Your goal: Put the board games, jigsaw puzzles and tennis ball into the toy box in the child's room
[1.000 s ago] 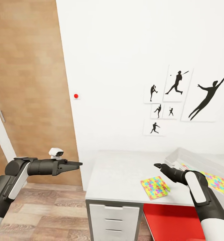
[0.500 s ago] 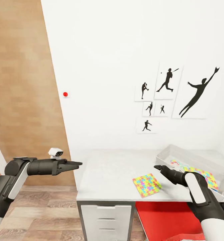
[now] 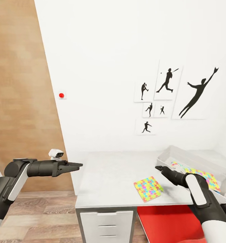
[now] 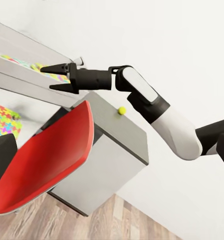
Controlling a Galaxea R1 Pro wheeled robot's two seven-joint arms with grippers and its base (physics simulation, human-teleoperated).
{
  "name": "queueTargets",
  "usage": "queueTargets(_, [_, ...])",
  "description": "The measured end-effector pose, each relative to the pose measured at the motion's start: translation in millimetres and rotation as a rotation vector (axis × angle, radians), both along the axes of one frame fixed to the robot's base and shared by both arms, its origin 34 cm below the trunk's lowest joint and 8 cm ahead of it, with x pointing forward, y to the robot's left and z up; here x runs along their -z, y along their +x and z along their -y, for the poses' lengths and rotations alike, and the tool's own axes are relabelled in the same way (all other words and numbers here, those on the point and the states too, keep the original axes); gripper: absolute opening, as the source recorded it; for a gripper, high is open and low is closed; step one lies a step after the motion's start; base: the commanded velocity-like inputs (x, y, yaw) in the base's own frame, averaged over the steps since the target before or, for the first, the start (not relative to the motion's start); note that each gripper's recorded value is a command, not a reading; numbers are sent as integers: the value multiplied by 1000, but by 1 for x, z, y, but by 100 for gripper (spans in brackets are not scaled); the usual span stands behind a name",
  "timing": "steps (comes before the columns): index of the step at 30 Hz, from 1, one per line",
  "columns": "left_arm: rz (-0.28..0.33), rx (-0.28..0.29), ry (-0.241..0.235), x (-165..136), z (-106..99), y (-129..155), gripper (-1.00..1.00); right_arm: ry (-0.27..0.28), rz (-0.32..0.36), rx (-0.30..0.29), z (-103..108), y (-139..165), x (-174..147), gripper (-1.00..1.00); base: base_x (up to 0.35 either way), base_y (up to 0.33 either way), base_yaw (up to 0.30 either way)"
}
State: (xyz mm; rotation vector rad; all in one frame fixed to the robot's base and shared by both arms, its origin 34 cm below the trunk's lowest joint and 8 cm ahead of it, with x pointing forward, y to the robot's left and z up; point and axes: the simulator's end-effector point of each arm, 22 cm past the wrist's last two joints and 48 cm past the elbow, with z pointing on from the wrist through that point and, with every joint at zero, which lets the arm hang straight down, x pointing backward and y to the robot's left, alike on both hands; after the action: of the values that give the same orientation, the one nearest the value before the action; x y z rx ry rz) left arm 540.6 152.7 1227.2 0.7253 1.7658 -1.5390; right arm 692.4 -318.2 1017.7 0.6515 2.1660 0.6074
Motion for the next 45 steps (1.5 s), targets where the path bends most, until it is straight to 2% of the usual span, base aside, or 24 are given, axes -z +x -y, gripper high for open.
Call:
queueTargets(19, [-6,1,0,3,1,1,100,0,2,7,0,2,2,100,112,16,-1])
queueTargets(45, [-7,2,1,3,1,1,100,-2,1,4,-1,1,3,100,34,14,-25])
